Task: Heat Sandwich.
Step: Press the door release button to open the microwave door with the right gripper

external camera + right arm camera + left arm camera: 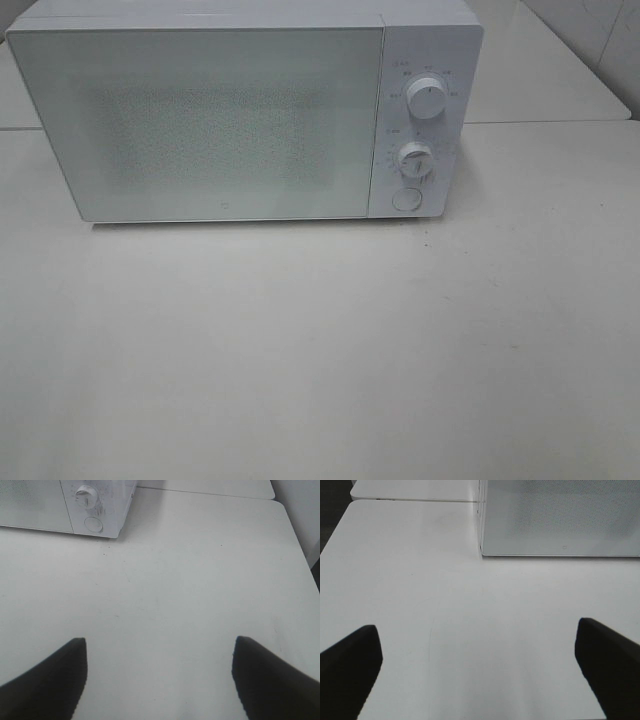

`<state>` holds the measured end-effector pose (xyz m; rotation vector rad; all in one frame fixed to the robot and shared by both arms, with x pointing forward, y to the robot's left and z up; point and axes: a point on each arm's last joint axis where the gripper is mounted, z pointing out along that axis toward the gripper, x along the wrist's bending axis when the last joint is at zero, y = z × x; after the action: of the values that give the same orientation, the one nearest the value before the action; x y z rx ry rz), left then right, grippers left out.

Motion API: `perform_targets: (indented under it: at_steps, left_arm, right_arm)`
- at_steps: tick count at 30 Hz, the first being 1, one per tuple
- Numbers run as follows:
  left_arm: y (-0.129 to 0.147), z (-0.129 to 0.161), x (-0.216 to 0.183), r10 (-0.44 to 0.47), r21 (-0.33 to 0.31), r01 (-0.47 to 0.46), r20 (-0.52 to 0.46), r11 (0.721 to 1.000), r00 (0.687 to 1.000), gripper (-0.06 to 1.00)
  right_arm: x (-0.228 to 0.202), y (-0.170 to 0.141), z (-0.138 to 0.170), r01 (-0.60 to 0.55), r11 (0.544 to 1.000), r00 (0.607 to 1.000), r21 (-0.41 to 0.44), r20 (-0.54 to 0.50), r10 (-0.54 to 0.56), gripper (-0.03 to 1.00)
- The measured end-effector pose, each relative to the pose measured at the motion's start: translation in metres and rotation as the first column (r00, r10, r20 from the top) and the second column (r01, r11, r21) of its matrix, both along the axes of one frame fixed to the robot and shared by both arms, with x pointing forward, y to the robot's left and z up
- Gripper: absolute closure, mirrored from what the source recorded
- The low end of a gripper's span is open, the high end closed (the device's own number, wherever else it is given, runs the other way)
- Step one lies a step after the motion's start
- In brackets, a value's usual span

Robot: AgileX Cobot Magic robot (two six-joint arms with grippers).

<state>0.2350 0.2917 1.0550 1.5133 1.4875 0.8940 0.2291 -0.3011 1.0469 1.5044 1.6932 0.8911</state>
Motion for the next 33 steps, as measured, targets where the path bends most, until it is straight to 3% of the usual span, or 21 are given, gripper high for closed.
perform_targets:
  at_steps: [9,33]
  left_arm:
    - [0.000,0.000,0.000,0.000,0.000,0.000,0.000,1.000,1.000,-0.05]
    - [0.000,0.000,0.000,0.000,0.000,0.000,0.000,1.000,1.000,-0.05]
  right_arm:
    - [0.004,0.000,0.012,0.000,1.000,0.999,0.003,0.040,0.000,0.20]
    - [0.097,0.008,0.037,-0.004,1.000,0.993,0.021,0.118,0.001,0.20]
